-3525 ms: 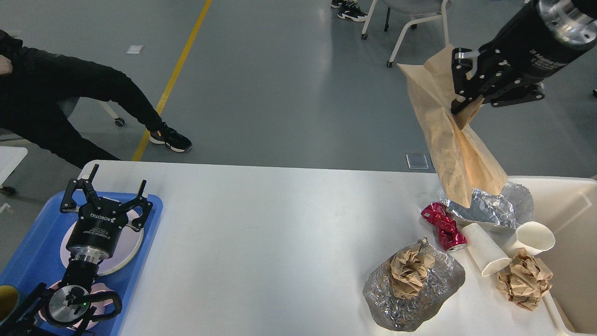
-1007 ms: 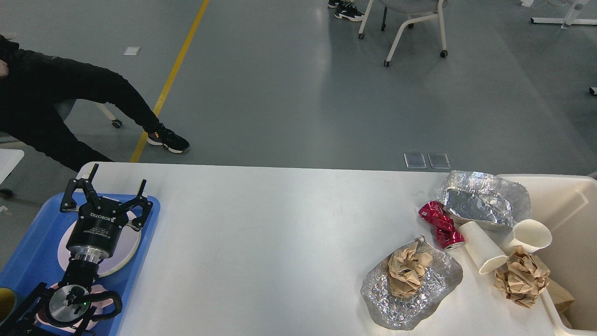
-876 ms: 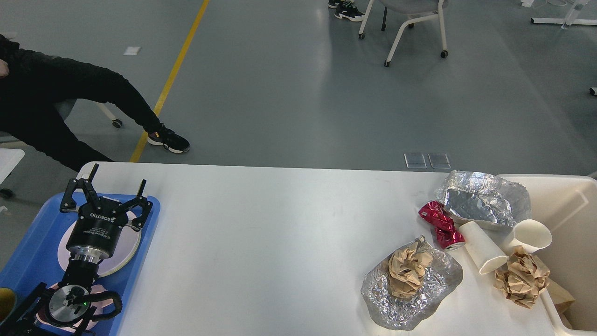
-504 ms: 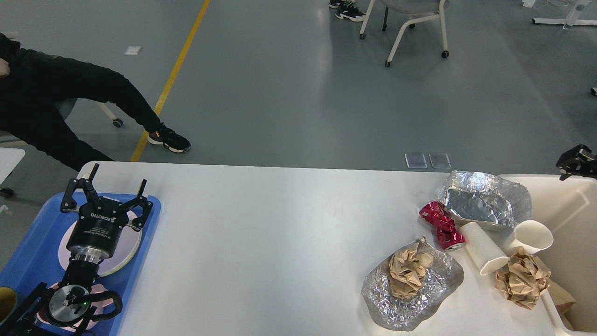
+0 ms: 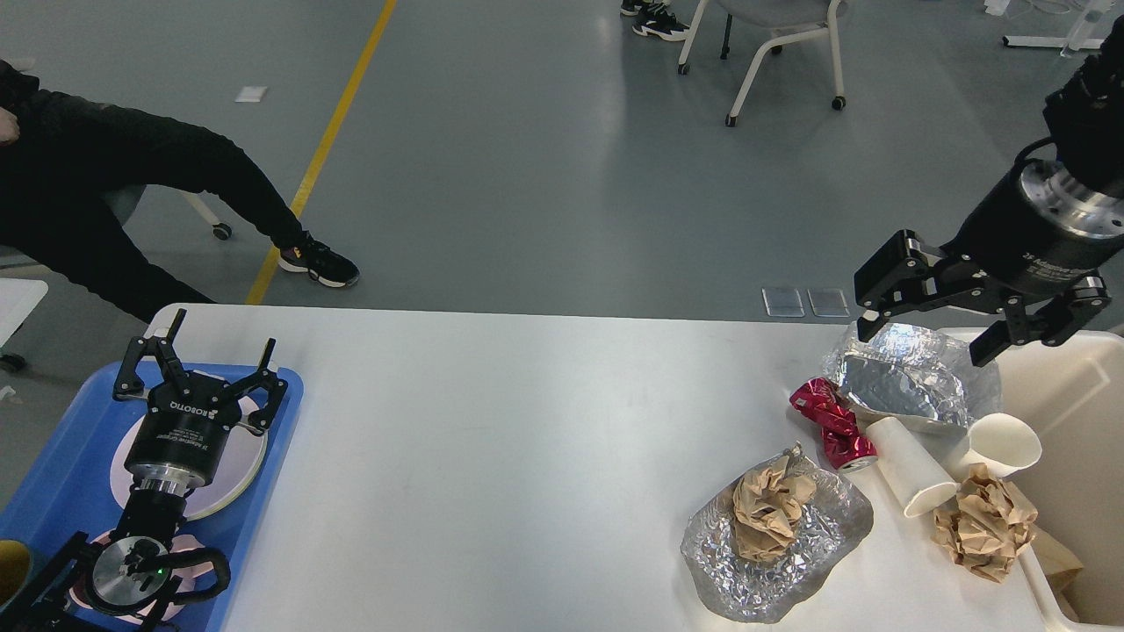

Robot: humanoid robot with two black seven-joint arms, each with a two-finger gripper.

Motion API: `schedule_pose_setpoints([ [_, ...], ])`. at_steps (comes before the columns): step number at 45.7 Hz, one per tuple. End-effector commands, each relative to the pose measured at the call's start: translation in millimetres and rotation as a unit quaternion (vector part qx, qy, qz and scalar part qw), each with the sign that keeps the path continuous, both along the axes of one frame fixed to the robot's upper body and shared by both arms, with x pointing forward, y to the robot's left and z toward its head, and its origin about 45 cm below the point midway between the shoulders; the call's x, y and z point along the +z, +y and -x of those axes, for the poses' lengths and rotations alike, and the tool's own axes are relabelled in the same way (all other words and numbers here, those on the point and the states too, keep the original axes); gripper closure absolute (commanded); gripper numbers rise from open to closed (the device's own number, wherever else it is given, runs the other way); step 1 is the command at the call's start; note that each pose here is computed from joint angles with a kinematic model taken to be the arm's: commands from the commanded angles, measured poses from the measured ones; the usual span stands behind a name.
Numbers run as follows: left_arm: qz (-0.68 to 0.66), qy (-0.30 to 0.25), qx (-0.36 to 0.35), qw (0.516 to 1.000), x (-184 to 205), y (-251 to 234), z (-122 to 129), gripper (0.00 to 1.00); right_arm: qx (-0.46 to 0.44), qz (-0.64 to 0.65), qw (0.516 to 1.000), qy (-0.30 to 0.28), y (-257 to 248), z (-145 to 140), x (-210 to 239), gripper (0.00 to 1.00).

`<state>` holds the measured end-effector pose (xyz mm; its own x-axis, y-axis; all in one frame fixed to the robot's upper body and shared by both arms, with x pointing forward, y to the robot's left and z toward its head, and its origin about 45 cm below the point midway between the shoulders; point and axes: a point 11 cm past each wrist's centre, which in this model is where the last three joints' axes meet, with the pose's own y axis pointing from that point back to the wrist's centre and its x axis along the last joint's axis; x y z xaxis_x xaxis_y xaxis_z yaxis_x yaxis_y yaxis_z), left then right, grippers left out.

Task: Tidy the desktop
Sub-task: 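Lower the right gripper to the foil tray of crumpled paper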

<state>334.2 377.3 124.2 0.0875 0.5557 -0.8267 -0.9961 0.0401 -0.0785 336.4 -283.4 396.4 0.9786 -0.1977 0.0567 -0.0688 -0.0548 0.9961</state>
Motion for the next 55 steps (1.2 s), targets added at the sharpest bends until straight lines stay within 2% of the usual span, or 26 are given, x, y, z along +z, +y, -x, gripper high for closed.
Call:
schedule_pose_setpoints([
  [1,0.0,0.0,0.0,1.0,-0.2,0.0,0.1,0.04,0.015,-0.004,1.0,0.016,22.0,18.8,-1.3,0.03],
  [17,0.0,0.0,0.0,1.0,-0.1,0.0,0.1,0.04,-0.007,0.008,1.0,0.003,18.9,19.1,-17.2,0.06],
  [25,0.0,-0.001,0.0,1.0,0.4,-0.2,-0.4,0.04,-0.052,0.012,0.999,0.003,7.0,17.6,-53.2,0.09],
  [31,0.0,-0.001,0.0,1.0,0.4,-0.2,-0.4,0.04,-0.101,0.003,0.995,0.024,-6.5,25.3,-86.4,0.11],
  [42,0.0,-0.001,0.0,1.0,0.4,-0.2,-0.4,0.04,-0.165,0.029,0.984,0.06,-32.0,53.6,-159.9,0.11],
  [48,0.0,0.0,0.0,1.0,-0.1,0.0,0.1,0.04,-0.188,0.004,0.979,0.085,-23.3,70.2,-198.1,0.13],
  [55,0.0,-0.001,0.0,1.0,0.4,-0.2,-0.4,0.04,-0.255,0.024,0.965,0.054,-35.4,76.7,-244.0,0.14],
])
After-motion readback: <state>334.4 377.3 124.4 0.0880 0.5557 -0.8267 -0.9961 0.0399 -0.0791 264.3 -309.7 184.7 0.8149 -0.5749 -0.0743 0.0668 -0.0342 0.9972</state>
